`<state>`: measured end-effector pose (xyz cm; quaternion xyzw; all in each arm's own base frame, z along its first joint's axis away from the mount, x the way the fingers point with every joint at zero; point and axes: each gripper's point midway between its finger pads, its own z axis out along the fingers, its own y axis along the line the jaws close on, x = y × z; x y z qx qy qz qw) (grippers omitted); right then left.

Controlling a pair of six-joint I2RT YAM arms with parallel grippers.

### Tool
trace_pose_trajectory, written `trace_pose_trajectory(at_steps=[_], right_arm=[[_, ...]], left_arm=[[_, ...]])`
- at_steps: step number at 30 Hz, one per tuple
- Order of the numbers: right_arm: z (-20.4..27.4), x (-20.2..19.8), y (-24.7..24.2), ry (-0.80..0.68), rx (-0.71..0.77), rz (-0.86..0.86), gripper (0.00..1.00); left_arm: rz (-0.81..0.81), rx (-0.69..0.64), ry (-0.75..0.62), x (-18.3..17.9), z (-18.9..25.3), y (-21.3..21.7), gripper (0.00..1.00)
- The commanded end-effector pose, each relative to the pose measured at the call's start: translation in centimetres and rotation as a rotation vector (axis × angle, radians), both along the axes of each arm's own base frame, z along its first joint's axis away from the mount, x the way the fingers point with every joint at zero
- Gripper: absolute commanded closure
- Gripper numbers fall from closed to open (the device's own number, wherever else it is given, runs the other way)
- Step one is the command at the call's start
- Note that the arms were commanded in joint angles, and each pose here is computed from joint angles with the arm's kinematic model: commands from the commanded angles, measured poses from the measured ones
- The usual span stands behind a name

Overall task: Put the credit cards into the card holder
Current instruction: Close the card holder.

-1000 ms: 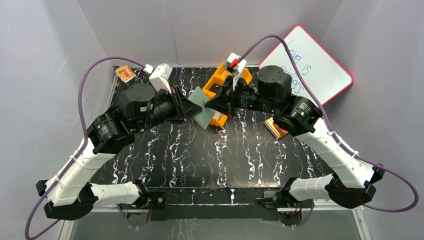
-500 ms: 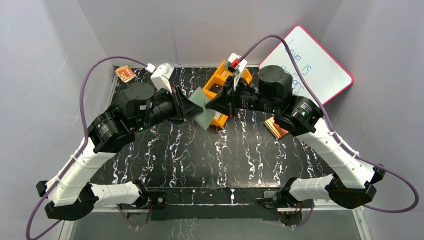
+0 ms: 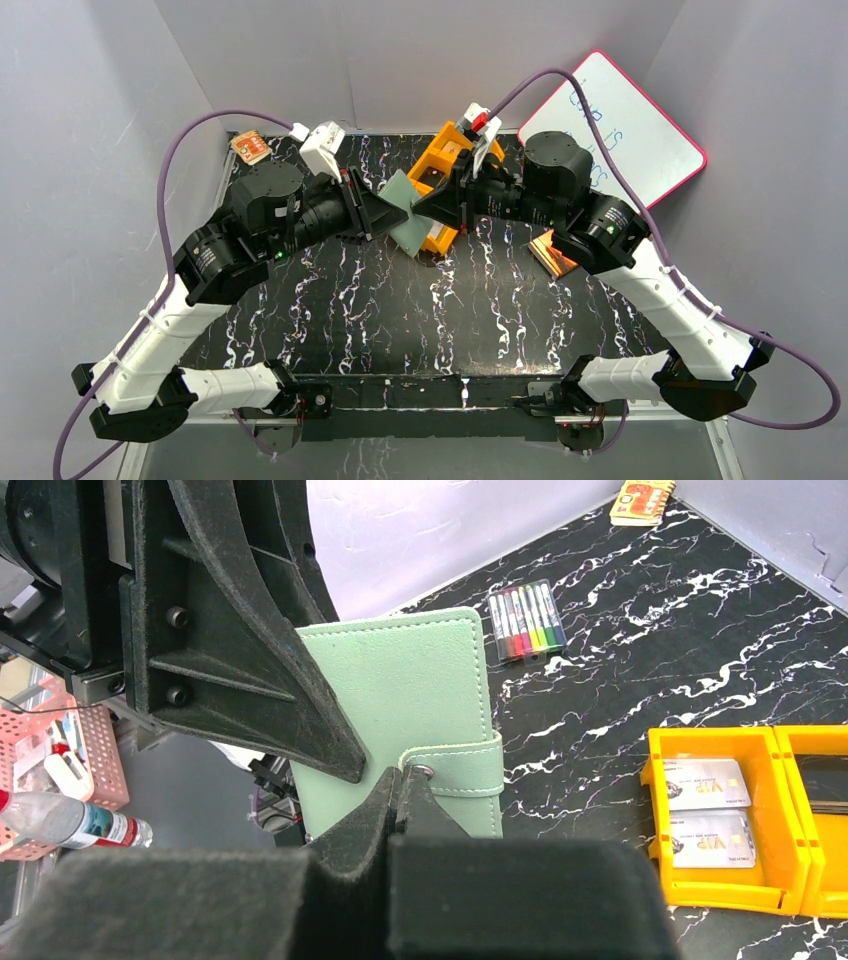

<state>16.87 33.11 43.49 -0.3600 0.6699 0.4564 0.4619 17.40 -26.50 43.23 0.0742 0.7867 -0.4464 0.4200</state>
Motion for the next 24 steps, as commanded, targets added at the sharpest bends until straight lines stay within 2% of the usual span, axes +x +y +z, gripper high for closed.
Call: trace_pose_trajectory(at_steps=[1, 11, 13, 15, 16, 18, 20, 21, 22, 24], right_arm=[[-2.8, -0.3, 2.9, 0.071, -0.021, 0.083, 1.00], [-2.8, -0.3, 2.7, 0.071, -0.027, 0.076, 1.00], [-2.6, -0.4, 2.6, 0.070, -0.024, 0.072, 1.00], [-2.2, -0.5, 1.9, 0.063, -0.014, 0.052, 1.00], [-1.6, -0.8, 1.2, 0.054, -0.007, 0.044, 0.87], [-1.0, -1.7, -0.8, 0.047, -0.016, 0.014, 0.50], [-1.0, -2.5, -3.4, 0.050, -0.046, -0.037, 0.28], [-1.0, -2.9, -4.2, 0.049, -0.048, -0.046, 0.06], [-1.4, -3.1, -4.8, 0.052, -0.055, -0.061, 0.01], [-3.5, -2.5, -6.0, 0.070, -0.069, -0.140, 0.01]], left_arm=[[-0.359, -0.308, -0.132, -5.7, 9.1, -3.8, 1.00], [-0.484, -0.300, -0.129, -7.4, 8.7, -4.5, 1.00], [-0.463, -0.288, -0.126, -7.2, 8.3, -4.4, 1.00], [-0.362, -0.233, -0.123, -5.8, 6.8, -3.4, 1.00], [-0.285, -0.199, -0.127, -4.7, 6.0, -2.7, 1.00], [-0.121, -0.095, -0.108, -2.8, 3.1, -0.3, 1.00], [0.034, 0.013, -0.048, -1.2, -1.4, 2.1, 1.00], [0.055, 0.039, -0.020, -1.0, -3.4, 2.4, 1.00], [0.084, 0.056, 0.006, -1.0, -5.3, 2.9, 1.00], [0.141, 0.093, 0.121, -1.1, -12.0, 3.6, 1.00]])
